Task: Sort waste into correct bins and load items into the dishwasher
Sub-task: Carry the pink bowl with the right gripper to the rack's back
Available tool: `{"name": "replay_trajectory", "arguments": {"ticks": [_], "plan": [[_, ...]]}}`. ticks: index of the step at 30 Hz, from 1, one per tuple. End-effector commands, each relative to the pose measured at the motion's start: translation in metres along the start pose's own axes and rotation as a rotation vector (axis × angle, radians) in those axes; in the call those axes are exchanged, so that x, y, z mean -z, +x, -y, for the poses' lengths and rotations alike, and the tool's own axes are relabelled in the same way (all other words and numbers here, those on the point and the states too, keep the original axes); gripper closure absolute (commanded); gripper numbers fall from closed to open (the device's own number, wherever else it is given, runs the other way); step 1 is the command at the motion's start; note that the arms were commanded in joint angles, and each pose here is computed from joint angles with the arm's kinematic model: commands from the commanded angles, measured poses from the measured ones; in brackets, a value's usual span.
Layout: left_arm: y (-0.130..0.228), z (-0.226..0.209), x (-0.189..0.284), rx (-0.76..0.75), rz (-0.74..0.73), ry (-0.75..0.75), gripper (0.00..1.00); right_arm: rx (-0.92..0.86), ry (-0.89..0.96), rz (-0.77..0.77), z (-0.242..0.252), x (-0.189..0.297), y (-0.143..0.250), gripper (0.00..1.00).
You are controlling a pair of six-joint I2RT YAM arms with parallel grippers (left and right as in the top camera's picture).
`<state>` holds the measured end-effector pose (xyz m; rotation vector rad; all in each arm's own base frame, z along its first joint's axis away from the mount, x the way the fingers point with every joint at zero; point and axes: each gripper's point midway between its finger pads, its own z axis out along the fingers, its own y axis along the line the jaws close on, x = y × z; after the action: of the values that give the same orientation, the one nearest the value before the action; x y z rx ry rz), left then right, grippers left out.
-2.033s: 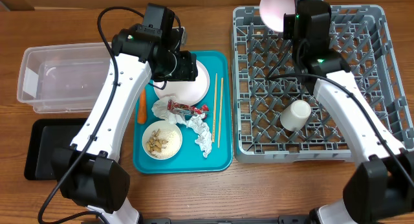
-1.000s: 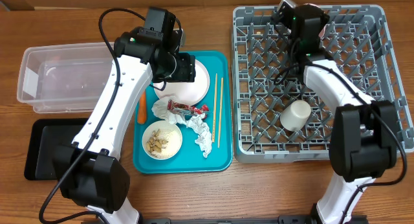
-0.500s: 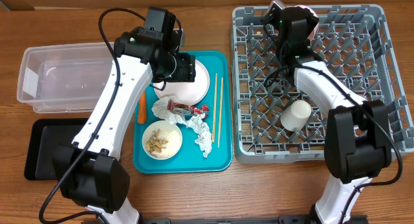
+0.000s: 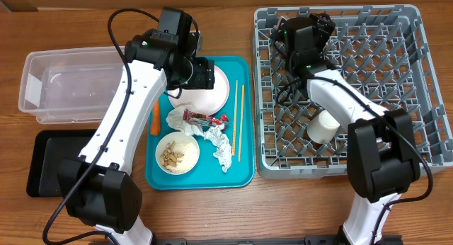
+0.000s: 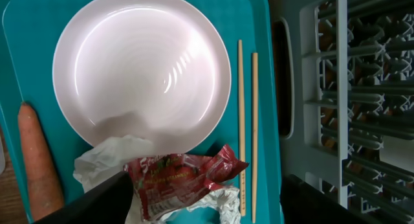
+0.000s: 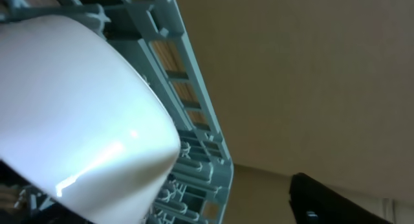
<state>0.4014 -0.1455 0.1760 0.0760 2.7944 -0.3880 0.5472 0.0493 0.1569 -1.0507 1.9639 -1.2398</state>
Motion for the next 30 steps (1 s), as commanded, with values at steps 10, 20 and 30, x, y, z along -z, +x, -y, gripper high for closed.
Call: {"name": "replay_trajectory", "arguments": {"ticks": [10, 20, 30], "plan": [[0.003, 0.002, 0.001, -0.004, -0.001, -0.004, 0.25, -0.024, -0.005, -0.020, -0.007, 0.032, -0.014, 0.05], [0.005, 0.001, 0.001, -0.002, -0.010, -0.006, 0.25, -0.263, -0.215, 0.159, 0.007, 0.083, -0.021, 0.00], [0.010, 0.000, 0.000, 0.002, -0.032, -0.012, 0.25, -0.862, -0.318, 0.305, 0.059, 0.129, -0.032, 0.70]]}}
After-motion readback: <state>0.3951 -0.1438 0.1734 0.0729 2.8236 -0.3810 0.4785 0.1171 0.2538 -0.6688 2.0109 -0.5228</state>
